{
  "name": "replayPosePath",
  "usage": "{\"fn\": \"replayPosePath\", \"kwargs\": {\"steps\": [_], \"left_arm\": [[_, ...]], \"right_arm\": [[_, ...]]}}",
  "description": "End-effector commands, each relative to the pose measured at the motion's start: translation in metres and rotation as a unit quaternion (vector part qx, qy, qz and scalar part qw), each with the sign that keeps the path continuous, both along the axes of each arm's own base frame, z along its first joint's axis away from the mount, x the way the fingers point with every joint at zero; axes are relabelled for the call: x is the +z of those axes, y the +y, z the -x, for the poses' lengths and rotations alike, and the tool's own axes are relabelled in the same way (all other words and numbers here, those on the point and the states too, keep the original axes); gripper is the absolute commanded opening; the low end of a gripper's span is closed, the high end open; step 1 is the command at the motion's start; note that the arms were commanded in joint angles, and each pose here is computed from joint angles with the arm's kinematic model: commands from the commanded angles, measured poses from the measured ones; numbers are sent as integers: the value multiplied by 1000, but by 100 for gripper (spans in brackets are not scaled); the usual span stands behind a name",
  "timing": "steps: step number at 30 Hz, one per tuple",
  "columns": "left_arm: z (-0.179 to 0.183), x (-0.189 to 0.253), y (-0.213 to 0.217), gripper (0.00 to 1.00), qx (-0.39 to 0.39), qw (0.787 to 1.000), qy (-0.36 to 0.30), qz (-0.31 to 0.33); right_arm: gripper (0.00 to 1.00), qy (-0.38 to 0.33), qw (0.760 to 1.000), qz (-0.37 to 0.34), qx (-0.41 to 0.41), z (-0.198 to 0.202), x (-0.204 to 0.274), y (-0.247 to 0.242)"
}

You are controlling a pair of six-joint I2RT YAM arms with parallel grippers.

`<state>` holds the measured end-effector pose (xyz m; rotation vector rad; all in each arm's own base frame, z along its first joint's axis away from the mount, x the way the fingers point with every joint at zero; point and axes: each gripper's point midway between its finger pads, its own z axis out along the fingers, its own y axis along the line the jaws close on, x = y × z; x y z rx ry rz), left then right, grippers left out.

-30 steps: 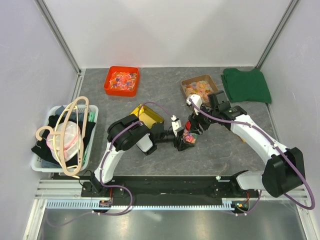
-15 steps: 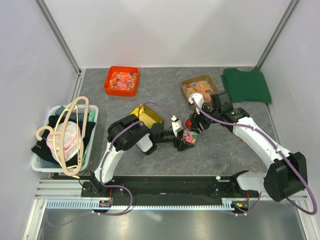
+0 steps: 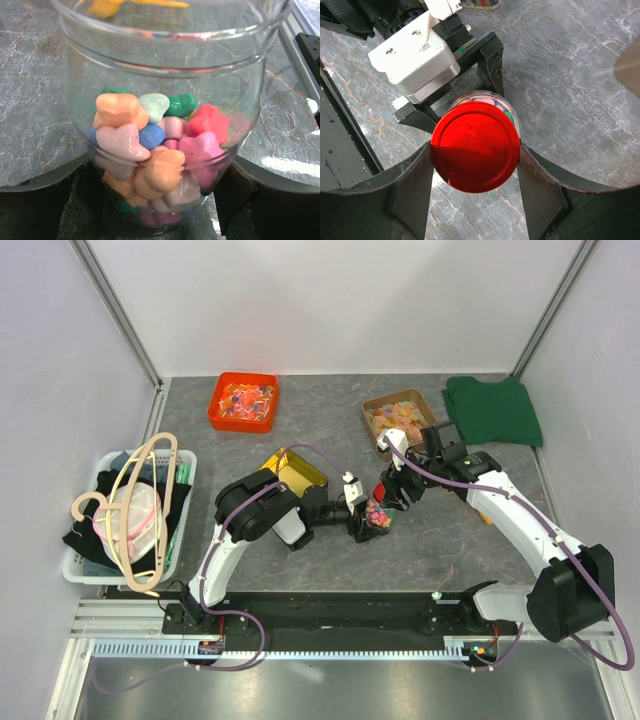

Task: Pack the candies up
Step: Close the bottle lid on the packing bottle.

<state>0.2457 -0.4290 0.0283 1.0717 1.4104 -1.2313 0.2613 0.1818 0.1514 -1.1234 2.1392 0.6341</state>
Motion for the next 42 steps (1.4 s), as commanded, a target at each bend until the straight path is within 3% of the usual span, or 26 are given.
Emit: {"fn": "replayPosePath", "kwargs": {"steps": [1,28,37,42], "left_arm": [[1,39,-5,17,-8,993,-83,82],[1,38,-6,17,-8,993,-84,82],[0,39,-5,17,-8,993,-85,82],[1,39,-5,17,-9,993,-85,83]], "right_arm": [[41,6,1000,-12,21,2,8,5],[43,14,1000,-1,13,-1,-19,6],[50,22,1000,12,9,0,-29,5],[67,18,1000,18,12,0,-27,5]]}}
